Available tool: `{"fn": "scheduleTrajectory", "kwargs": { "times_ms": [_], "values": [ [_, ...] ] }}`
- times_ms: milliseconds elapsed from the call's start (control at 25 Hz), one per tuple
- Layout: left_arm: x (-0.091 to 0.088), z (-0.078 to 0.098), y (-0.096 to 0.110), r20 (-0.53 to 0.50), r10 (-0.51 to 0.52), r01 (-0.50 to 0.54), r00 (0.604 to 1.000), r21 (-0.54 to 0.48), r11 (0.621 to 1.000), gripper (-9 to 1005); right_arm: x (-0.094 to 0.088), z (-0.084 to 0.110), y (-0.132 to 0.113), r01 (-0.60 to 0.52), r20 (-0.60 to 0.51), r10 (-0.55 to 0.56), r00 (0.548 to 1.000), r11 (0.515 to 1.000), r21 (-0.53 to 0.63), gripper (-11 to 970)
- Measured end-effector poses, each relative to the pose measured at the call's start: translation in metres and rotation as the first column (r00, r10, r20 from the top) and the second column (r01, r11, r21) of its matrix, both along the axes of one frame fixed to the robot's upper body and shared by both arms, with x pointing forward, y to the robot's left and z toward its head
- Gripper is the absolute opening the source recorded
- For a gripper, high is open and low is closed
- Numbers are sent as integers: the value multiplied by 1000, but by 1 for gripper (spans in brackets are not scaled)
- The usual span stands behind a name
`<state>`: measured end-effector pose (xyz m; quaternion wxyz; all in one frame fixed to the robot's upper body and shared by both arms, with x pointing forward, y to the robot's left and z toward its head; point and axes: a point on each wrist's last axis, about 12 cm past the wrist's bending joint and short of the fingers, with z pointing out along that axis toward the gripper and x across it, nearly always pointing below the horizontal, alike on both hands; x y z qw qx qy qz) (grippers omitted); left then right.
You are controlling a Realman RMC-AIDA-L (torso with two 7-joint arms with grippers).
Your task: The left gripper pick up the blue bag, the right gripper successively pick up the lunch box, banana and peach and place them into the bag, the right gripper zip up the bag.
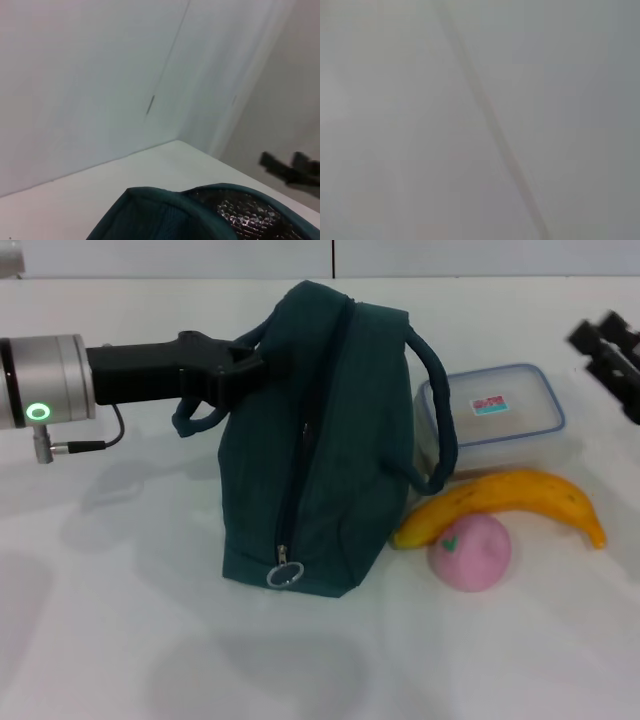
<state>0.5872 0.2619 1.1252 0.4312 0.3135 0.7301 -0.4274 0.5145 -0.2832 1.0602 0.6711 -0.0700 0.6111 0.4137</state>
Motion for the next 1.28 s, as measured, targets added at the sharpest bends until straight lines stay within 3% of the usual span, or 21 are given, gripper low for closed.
{"fn": "scheduleTrajectory", "kwargs": {
  "times_ms": [120, 360, 520, 1280],
  "values": [
    [-1, 0, -1, 1, -11, 11, 1000, 2, 1000, 37, -7, -11, -8, 75, -100, -69, 993, 995, 66, 630],
    [-3, -4, -8, 12, -39, 39, 999, -9, 999, 37, -13, -24, -16, 124, -277, -66, 959, 973, 197, 628],
    [-5, -6, -10, 26, -50, 50, 998, -1, 999, 37, -12, -33, -19, 168, -372, -80, 925, 963, 209, 627],
    [-8, -11, -10, 42, -73, 73, 996, 16, 997, 37, 9, -46, -16, 259, -570, -84, 817, 937, 233, 620]
  ]
}}
